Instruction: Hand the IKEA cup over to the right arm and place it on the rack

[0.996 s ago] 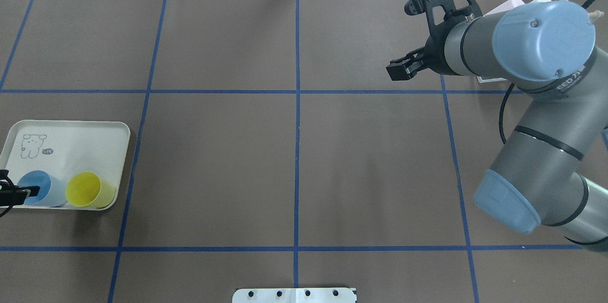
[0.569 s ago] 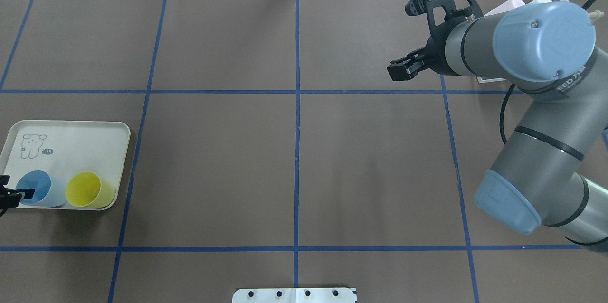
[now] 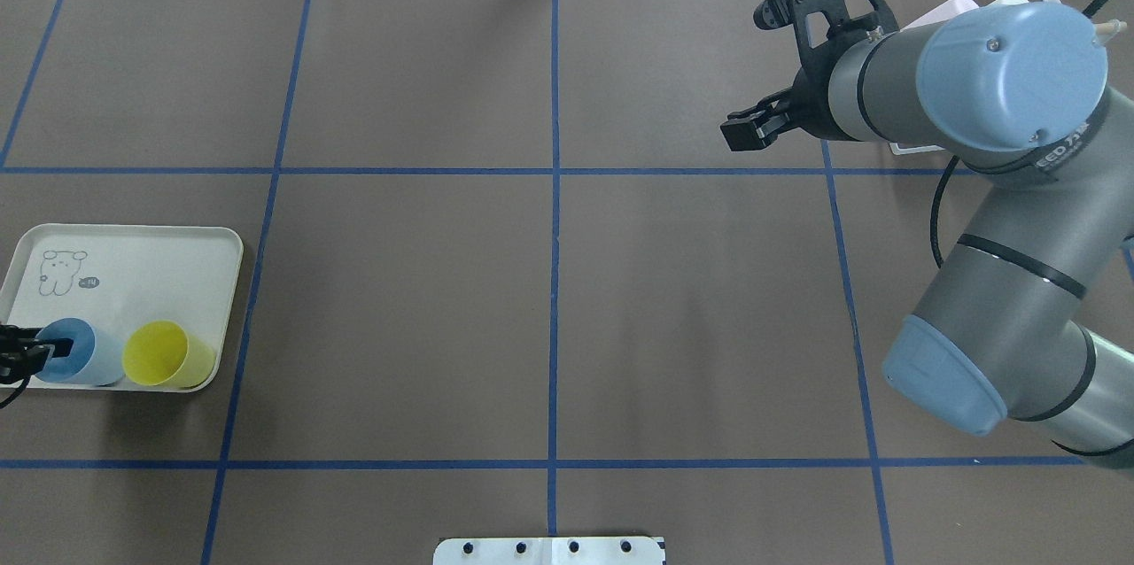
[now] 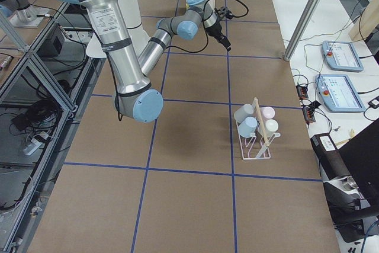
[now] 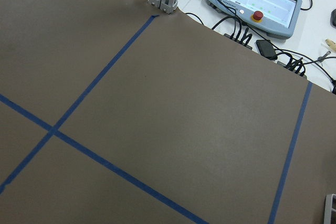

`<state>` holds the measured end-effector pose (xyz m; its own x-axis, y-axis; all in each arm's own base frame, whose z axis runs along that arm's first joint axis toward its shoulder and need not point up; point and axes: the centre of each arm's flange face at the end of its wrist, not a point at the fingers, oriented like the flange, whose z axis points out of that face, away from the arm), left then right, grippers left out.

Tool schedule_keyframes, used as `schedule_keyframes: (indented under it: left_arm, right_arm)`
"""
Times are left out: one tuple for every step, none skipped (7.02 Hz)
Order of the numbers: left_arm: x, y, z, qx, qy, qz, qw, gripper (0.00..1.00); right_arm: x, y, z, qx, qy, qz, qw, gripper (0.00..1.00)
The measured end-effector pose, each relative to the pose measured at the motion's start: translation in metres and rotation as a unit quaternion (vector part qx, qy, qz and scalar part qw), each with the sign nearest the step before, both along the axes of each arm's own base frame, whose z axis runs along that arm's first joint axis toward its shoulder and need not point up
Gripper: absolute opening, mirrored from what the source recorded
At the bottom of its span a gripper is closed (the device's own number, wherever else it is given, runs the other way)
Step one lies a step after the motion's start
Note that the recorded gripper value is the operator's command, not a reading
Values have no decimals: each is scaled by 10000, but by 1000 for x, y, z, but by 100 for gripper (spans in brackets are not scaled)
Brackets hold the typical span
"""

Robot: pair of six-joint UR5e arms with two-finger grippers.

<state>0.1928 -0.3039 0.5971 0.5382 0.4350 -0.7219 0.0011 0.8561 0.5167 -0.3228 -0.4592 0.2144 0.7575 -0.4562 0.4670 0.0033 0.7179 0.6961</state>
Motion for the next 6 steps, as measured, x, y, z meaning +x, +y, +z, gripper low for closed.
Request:
schedule_keyframes:
  left_arm:
    - [0, 0, -2, -3, 33, 38, 10000, 0]
    - [-3, -2, -4, -12, 79, 69, 9999, 0]
    - [-15, -10, -11, 35, 143, -72, 9999, 0]
    - [-30, -23, -25, 141, 253, -314, 9991, 0]
    - [-39, -34, -46, 283, 407, -506, 9975, 0]
    - [-41, -46, -69, 387, 611, -660, 9952, 0]
  right_arm:
    - [-1, 0, 1, -7, 13, -23, 10000, 100]
    - [-2, 0, 3, -12, 27, -42, 10000, 100]
    - [-5, 1, 4, -12, 42, -64, 10000, 100]
    - [-8, 3, 3, -7, 40, -83, 10000, 100]
    - [-11, 4, 1, 2, 21, -90, 10000, 100]
    - [-14, 5, 0, 71, -24, -70, 9999, 100]
